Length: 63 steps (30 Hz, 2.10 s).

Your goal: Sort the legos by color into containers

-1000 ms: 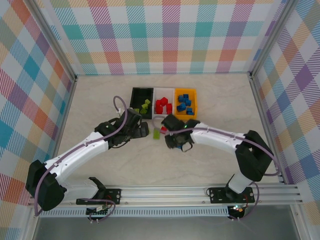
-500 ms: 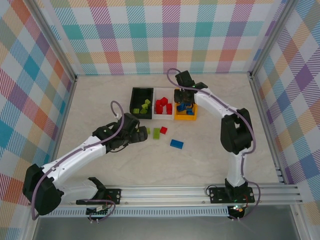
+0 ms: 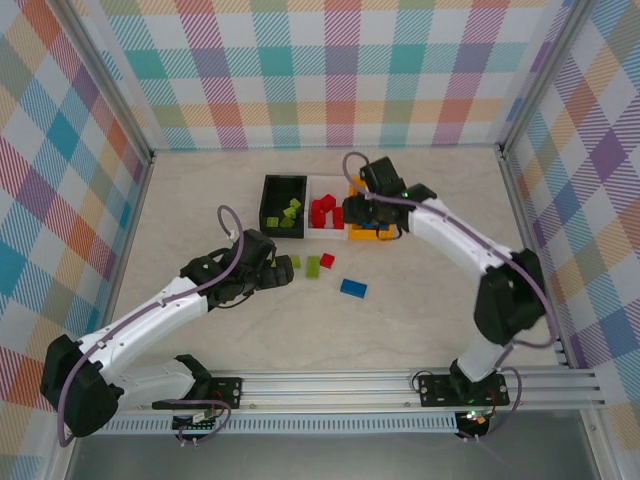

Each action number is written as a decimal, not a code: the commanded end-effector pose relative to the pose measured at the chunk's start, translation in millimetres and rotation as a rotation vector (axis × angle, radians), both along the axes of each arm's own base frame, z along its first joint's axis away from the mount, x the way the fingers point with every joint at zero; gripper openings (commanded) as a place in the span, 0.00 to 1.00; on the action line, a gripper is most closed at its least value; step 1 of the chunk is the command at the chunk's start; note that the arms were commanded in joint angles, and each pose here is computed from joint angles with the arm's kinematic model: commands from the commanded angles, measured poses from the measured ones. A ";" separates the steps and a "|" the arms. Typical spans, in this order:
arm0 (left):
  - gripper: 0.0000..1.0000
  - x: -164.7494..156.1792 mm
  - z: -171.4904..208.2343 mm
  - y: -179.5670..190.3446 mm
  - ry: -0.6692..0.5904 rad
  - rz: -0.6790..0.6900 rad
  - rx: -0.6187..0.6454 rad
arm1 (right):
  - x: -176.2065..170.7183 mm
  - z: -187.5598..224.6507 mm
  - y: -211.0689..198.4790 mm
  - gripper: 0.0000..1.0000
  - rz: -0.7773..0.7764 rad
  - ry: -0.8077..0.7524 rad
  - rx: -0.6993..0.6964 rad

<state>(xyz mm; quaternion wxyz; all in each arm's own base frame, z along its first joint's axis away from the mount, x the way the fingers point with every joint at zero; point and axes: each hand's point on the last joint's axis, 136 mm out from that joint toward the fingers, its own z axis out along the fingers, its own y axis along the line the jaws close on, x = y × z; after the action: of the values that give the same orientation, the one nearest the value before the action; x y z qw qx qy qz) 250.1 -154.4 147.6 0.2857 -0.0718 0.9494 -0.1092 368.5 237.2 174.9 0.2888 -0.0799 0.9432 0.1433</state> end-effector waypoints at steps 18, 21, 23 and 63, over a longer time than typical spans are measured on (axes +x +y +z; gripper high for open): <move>1.00 1.6 -9.7 4.0 0.022 0.015 0.015 | -91.8 -143.2 21.5 0.69 0.229 0.311 -0.125; 1.00 2.9 -11.6 2.6 0.024 0.014 0.011 | -118.0 -152.8 24.5 0.68 0.276 0.368 -0.144; 1.00 4.5 -12.5 1.0 0.026 0.011 0.010 | -132.3 -158.4 23.6 0.65 0.289 0.391 -0.177; 1.00 13.7 -18.1 -8.4 0.039 0.010 -0.024 | 114.4 -31.0 -34.1 0.63 -0.169 -0.011 -0.133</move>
<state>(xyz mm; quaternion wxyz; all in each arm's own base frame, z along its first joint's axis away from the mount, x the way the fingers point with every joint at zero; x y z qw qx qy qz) 258.5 -160.8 131.8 0.2674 -0.0739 0.9545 -0.1094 482.9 198.0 112.9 0.2806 -0.0168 0.9590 0.0356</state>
